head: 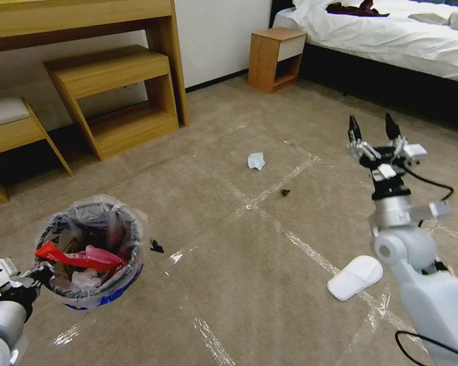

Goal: Pick up the trash bin and place the garbage on the floor into it.

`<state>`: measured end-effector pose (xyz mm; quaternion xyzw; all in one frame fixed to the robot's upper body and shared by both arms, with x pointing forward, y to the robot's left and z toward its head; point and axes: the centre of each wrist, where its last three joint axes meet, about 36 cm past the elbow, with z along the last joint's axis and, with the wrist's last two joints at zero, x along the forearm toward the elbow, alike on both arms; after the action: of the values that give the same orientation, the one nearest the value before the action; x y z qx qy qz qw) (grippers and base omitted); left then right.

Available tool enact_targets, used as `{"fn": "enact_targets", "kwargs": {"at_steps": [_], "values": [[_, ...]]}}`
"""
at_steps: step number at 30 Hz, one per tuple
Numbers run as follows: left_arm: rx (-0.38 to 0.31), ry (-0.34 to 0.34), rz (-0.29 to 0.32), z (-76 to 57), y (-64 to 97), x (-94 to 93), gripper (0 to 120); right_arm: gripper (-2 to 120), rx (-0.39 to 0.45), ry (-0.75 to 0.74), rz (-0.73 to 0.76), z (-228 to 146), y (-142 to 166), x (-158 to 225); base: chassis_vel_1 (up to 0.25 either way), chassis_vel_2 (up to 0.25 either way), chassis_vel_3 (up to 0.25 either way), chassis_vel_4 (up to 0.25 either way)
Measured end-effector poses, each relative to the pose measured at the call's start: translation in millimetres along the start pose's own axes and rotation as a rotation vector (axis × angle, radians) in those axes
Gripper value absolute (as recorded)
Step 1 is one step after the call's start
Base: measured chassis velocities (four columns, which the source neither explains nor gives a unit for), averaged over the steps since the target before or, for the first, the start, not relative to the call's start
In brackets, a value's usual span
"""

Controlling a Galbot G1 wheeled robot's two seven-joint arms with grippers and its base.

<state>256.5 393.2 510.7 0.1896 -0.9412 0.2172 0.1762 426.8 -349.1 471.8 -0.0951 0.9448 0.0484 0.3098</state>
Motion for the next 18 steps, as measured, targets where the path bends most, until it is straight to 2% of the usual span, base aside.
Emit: {"fn": "enact_targets", "kwargs": {"at_steps": [6, 8, 12, 18], "values": [[0.003, 0.001, -0.001, 0.4, 0.8, -1.8, 1, 96, -0.001, 0.023, 0.027, 6, 0, 34, 0.000, 0.000, 0.000, 0.000], [0.005, 0.000, 0.002, 0.5, 0.1, -2.3, 1, 96, 0.025, 0.049, 0.055, 7, 0, 43, 0.000, 0.000, 0.000, 0.000], [-0.002, -0.004, 0.004, 2.0, -1.5, -1.7, 1, 96, 0.051, 0.085, 0.096, 11, 5, 49, 0.000, 0.000, 0.000, 0.000], [0.004, -0.008, 0.005, 4.3, -2.0, -0.1, 1, 96, 0.028, 0.100, 0.109, 16, 19, 50, 0.000, 0.000, 0.000, 0.000]]}}
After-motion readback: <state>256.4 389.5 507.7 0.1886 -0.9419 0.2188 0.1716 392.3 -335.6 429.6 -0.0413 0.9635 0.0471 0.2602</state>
